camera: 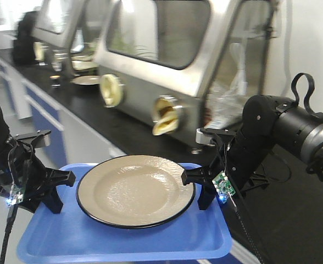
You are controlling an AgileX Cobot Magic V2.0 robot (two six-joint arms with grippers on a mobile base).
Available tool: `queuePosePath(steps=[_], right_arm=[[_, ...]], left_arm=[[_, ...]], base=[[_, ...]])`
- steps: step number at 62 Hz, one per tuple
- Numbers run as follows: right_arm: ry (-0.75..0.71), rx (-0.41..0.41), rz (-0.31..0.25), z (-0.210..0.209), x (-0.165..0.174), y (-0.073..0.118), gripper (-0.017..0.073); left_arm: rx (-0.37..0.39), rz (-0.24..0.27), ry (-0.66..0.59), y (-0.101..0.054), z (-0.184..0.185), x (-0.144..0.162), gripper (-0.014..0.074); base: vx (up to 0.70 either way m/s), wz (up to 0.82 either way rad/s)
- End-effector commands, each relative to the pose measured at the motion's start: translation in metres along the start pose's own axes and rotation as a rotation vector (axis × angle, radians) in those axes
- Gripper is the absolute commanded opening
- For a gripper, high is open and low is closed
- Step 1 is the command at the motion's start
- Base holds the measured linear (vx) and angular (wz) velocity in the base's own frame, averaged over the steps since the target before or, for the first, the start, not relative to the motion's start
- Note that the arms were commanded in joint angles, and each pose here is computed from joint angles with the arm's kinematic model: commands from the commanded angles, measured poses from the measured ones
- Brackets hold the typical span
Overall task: Place disk in tray to left cabinet
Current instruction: 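Hold the tray with both grippers while the base backs away, then hold the tray level with both grippers while the base turns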
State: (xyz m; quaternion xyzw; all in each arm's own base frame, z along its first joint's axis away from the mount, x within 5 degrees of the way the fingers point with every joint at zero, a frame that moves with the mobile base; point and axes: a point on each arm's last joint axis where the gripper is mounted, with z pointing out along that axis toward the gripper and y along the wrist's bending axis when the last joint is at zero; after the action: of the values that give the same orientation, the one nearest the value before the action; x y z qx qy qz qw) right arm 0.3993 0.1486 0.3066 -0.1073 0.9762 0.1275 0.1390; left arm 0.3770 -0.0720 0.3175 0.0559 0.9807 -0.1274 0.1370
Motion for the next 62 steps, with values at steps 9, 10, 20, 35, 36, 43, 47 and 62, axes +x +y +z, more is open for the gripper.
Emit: queuePosePath(steps=[9, 10, 20, 35, 36, 43, 47, 62], right_arm=[[-0.138, 0.0, -0.04, -0.0421, -0.0035, 0.0046, -0.0003], [-0.138, 0.0, -0.04, -0.0421, -0.0035, 0.0046, -0.0003], [-0.138, 0.0, -0.04, -0.0421, -0.0035, 0.0046, -0.0003], [-0.138, 0.0, -0.04, -0.0421, -0.0035, 0.0046, -0.0003], [-0.138, 0.0, -0.04, -0.0421, -0.0035, 0.0046, -0.0003], [-0.138, 0.0, -0.04, -0.0421, -0.0035, 0.0046, -0.0003], [-0.138, 0.0, -0.04, -0.0421, -0.0035, 0.0046, -0.0003], [-0.138, 0.0, -0.04, -0.0421, -0.0035, 0.0046, -0.0003]], left_arm=[[0.005, 0.041, -0.093, -0.009, -0.0337, 0.0012, -0.0001], [0.005, 0.041, -0.093, -0.009, -0.0337, 0.0012, -0.0001], [0.005, 0.041, -0.093, -0.009, -0.0337, 0.0012, -0.0001], [0.005, 0.041, -0.091, -0.009, -0.0336, 0.0014, -0.0001], [0.005, 0.041, -0.091, -0.009, -0.0336, 0.0014, -0.0001], [0.005, 0.041, -0.091, -0.009, -0.0336, 0.0014, -0.0001], [0.005, 0.041, -0.091, -0.009, -0.0336, 0.0014, -0.0001], [0.005, 0.041, -0.091, -0.009, -0.0336, 0.0014, -0.0001]], base=[[-0.04, 0.68], [-0.01, 0.65], [0.03, 0.61], [0.13, 0.49], [0.18, 0.47], [0.2, 0.47], [0.24, 0.46], [0.29, 0.43]])
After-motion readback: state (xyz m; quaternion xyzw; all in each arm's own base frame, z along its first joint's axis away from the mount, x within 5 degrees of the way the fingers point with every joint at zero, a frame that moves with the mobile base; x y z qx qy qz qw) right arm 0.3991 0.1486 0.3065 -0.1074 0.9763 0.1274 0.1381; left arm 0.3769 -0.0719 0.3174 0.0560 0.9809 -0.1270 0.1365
